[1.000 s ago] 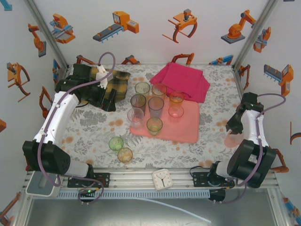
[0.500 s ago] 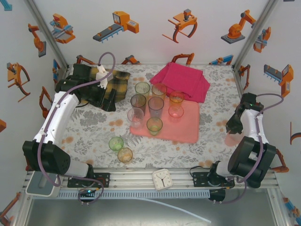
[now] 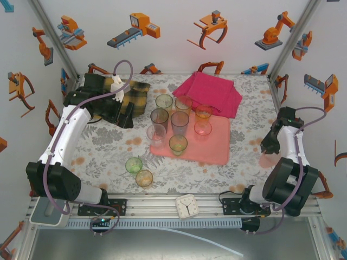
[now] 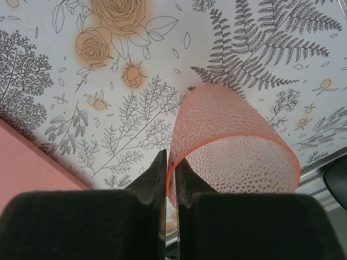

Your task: Place the glasses into the tray

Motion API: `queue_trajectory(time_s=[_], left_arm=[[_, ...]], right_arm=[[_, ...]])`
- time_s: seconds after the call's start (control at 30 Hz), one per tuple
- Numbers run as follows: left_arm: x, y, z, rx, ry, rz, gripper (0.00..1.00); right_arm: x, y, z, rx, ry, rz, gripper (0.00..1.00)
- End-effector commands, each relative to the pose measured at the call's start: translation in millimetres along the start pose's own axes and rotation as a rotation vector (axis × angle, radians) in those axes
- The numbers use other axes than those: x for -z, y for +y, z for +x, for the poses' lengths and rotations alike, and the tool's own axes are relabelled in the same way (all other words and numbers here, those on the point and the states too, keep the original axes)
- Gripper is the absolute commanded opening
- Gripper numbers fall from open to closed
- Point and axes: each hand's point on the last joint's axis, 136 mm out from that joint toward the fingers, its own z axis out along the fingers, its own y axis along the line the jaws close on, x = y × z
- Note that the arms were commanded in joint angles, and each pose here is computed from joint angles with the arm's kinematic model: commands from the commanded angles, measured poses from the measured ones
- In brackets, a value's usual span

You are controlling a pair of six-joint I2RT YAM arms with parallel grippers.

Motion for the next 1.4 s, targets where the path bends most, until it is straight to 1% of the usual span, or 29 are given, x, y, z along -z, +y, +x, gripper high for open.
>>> queue_trajectory(time_s=[0.0,0.27,0.47,0.6,0.77,1.0,1.1,1.23,1.37], left_arm=[[9,-4,-7,-0.001,-0.034,0.002,0.97],[7,-3,-8,0.002,-0.030,0.000,0.97],[7,-2,-10,0.007,-0.031,0.001,0.97],[6,1,-12,0.023,-0.030,-0.005,0.97],[5,9,-11,0.061,-0.032,-0.014,0.97],[5,13,-11,0.092,-0.035,-0.006,0.97],[5,16,-10,0.103,-0.036,-0.009,0.97],[6,22,-11,0.125,-0.039,-0.016,0.97],[10,28,-12,0.134,-0.046,-0.030,0.97]], right_arm=[[6,-2,2,0.005,-0.010,-0.005,0.00],[26,-1,-4,0.007,-0.054,-0.023,0.00],[44,10,-8,0.065,-0.090,-0.021,0.00],[59,28,-7,0.119,-0.111,-0.037,0.00],[84,61,0,0.223,-0.148,-0.062,0.00],[110,122,33,0.408,-0.173,-0.113,0.00],[115,143,49,0.481,-0.174,-0.116,0.00],[118,178,79,0.592,-0.165,-0.145,0.00],[120,211,108,0.714,-0.177,-0.143,0.00]])
